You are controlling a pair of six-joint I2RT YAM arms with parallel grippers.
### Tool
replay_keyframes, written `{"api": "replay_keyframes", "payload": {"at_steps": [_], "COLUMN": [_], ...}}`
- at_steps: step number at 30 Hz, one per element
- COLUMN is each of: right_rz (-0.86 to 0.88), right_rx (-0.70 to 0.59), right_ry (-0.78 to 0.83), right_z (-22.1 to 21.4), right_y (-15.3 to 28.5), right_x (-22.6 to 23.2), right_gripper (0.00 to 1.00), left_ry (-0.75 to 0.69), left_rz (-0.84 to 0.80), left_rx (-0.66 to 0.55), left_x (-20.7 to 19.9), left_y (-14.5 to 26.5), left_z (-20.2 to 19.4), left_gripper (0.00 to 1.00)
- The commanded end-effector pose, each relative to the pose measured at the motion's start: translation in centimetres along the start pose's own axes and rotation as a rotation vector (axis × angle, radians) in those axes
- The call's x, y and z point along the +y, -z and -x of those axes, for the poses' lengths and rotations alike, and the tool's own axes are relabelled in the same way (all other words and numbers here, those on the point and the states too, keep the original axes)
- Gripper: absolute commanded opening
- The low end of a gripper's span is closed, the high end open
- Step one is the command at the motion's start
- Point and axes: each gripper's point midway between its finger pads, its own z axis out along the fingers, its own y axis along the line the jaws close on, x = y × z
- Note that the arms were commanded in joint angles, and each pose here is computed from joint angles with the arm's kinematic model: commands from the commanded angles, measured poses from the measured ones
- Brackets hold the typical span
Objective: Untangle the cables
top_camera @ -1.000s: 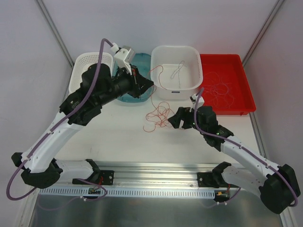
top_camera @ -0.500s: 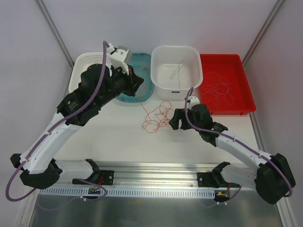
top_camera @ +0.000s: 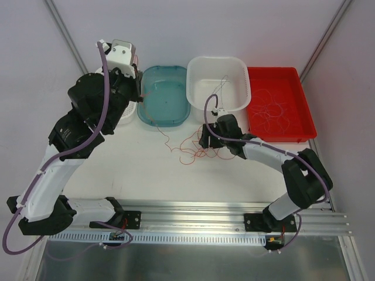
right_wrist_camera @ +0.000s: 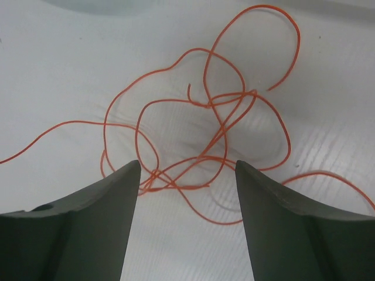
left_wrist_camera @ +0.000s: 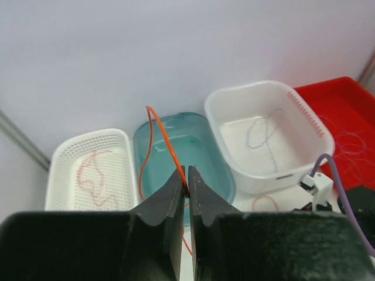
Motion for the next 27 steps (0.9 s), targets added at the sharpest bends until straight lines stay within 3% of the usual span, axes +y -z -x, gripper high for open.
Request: {"api": "replay_keyframes", "payload": {"at_steps": [1, 9, 16, 20, 27], "right_rz": [-0.024, -0.137, -0.307, -0.401, -0.499], "right_rx": [0.003, 0.086, 0.133, 0.139, 0.010], "right_ry": [-0.005, -0.052, -0.181, -0.282, -0.386], "right_z": [0.2, -3.0, -4.9, -6.3, -4.5], "right_y": [-2.1, -2.8, 1.4, 5.2, 11.9], "right_x": [-0.2, -3.1, -8.5, -11.5, -13.8], "right_gripper": [0.68, 0.40, 0.01, 0.01, 0.01], "left_ry": [-0.099, -0.144, -0.178, -0.179, -0.222], "left_rz": [0.193, 0.427, 0.581, 0.670, 0.784], "left_rx": [-0.043, 0.007, 0.090, 0.119, 0.194], "left_x": [4.6, 11.9, 16.6, 19.2, 22.2], "left_y": [1.3, 1.9, 1.4, 1.4, 0.8], "left_z": [2.4, 0.8, -1.6, -2.1, -3.3], "left_gripper": [0.06, 0.07, 0.07, 0.08, 0.09]}}
